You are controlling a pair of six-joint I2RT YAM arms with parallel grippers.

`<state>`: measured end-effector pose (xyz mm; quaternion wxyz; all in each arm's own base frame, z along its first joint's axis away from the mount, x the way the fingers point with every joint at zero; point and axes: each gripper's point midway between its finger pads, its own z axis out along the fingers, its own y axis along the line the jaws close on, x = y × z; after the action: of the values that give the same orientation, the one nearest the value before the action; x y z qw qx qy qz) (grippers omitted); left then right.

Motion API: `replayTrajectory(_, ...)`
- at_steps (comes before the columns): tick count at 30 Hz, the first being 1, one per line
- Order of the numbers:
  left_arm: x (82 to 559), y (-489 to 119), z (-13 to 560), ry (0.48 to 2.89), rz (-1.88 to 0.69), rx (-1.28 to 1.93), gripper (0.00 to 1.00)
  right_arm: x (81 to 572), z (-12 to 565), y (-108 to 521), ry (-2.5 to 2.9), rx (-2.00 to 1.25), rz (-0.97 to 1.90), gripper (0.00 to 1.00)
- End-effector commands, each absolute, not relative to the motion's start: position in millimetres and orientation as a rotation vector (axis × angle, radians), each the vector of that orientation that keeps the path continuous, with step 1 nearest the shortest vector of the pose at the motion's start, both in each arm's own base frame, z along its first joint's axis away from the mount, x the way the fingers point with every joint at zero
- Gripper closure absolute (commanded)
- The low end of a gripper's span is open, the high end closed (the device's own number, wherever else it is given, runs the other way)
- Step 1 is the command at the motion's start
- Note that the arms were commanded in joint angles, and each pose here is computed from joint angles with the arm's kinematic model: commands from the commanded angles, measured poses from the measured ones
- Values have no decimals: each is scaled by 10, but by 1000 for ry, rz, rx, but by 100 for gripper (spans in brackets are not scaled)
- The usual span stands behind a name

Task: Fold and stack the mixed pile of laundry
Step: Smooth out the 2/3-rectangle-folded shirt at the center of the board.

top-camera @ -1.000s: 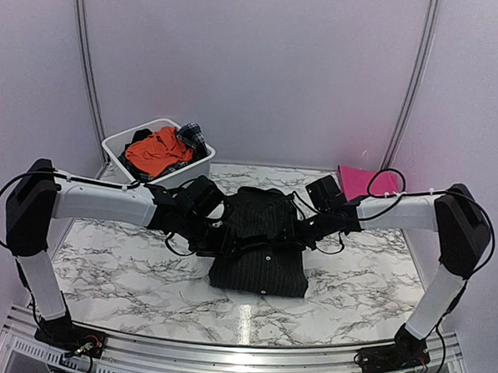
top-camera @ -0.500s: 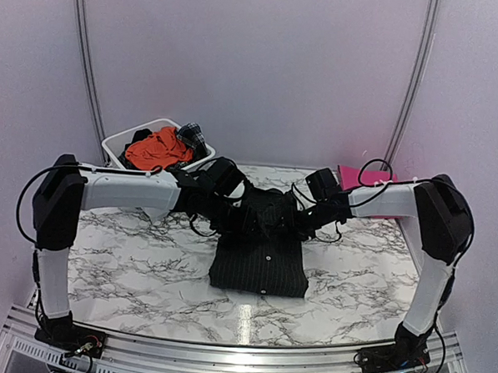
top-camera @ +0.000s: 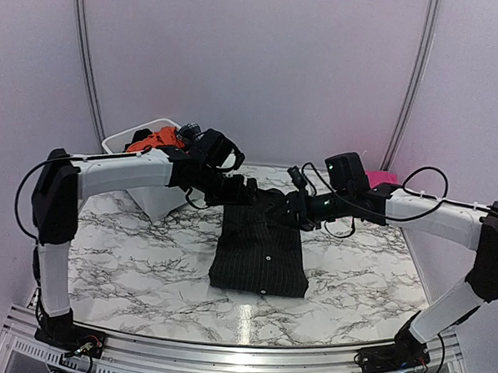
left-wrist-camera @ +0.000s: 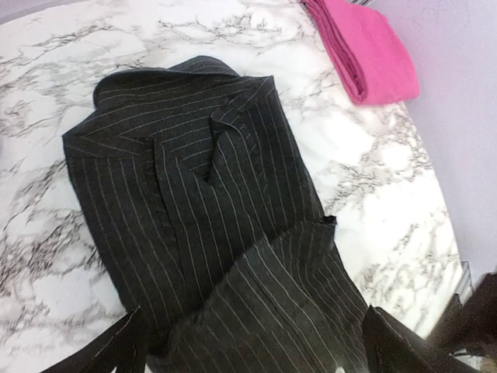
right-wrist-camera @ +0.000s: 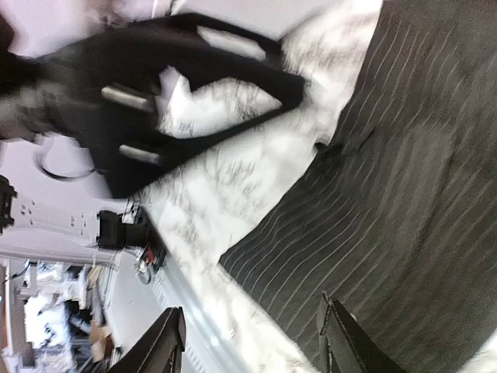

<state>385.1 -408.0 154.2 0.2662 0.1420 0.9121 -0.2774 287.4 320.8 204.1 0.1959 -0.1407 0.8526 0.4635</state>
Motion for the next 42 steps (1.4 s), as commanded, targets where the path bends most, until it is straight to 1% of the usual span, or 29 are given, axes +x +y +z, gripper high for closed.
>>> replayTrajectory(1, 3601, -3643, 2172, 2362, -790, 255, 1, 2597, 1962, 3569, 2406, -366, 1509, 45)
replayTrajectory(6, 3336, -3203, 2560, 2206, -848, 130, 1, 2587, 1668, 3740, 2451, -344, 1511, 41)
replayTrajectory(8, 3236, -3104, 2597, 2177, -875, 109, 1, 2600, 1509, 3734, 2471, -317, 1502, 40)
replayTrajectory(12, 3036, -2988, 2472, 2192, -916, 103, 1, 2504, 1344, 3748, 2497, -282, 1540, 40)
replayTrajectory(17, 2779, -2938, 2101, 2285, -945, 117, 1, 2144, 1115, 3724, 2584, -218, 1565, 41)
replayTrajectory(20, 2581, -3010, 1920, 2338, -980, 155, 1, 1969, 986, 3665, 2605, -165, 1593, 41)
replayTrajectory(23, 2313, -3188, 1794, 2376, -1038, 236, 1, 1900, 1092, 3656, 2574, -164, 1621, 41)
replayTrajectory(28, 1891, -3648, 1814, 2359, -1310, 360, 2, 2036, 1687, 3672, 2437, -225, 1605, 41)
replayTrajectory(31, 1790, -3877, 1756, 2368, -1384, 402, 11, 2040, 1685, 3650, 2437, -208, 1602, 42)
replayTrajectory(35, 1810, -4099, 1567, 2431, -1380, 426, 27, 1987, 1366, 3597, 2492, -138, 1610, 43)
replayTrajectory(39, 1763, -4140, 1096, 2544, -1386, 381, 35, 1900, 947, 3477, 2582, -60, 1569, 45)
replayTrajectory(42, 1659, -4013, 662, 2649, -1366, 305, 41, 1796, 653, 3359, 2655, -17, 1528, 45)
